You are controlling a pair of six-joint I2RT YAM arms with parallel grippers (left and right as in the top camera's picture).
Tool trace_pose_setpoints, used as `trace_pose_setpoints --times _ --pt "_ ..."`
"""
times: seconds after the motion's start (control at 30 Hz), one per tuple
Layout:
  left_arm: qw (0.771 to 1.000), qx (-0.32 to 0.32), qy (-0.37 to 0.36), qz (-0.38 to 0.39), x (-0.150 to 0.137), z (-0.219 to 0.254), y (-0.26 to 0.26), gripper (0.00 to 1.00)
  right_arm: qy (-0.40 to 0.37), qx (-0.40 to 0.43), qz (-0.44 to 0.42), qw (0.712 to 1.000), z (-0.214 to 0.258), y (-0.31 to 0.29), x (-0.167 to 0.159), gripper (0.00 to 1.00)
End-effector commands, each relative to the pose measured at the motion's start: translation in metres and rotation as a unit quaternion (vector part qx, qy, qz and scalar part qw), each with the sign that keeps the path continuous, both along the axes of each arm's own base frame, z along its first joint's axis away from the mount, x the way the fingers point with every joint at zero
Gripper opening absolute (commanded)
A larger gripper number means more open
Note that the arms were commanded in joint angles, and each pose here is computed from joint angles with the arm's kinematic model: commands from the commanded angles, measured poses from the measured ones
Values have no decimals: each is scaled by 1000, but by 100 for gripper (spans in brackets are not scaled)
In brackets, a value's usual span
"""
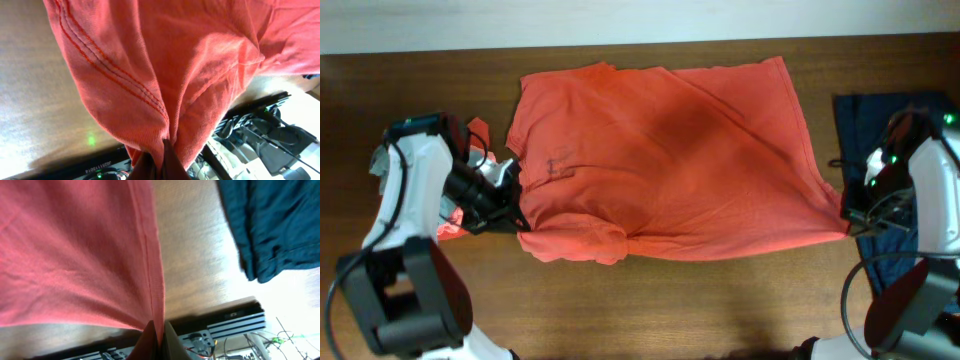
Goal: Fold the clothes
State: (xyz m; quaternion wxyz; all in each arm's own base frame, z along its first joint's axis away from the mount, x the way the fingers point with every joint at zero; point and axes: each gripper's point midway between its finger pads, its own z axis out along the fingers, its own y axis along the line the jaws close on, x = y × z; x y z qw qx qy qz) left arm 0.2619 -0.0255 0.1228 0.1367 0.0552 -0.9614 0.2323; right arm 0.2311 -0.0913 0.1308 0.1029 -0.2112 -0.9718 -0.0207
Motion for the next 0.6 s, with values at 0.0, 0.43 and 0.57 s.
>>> trace_pose_setpoints --times 0.0,0.43,0.57 --pt "1000 6 -26 1 -22 14 -3 1 18 10 -12 1000 -11 7 -17 4" --pt "983 41 -167 60 10 3 3 1 -26 -1 -23 999 -24 3 1 4" --pt "975 47 -209 68 34 2 8 2 -68 -7 -24 997 -26 -2 21 4"
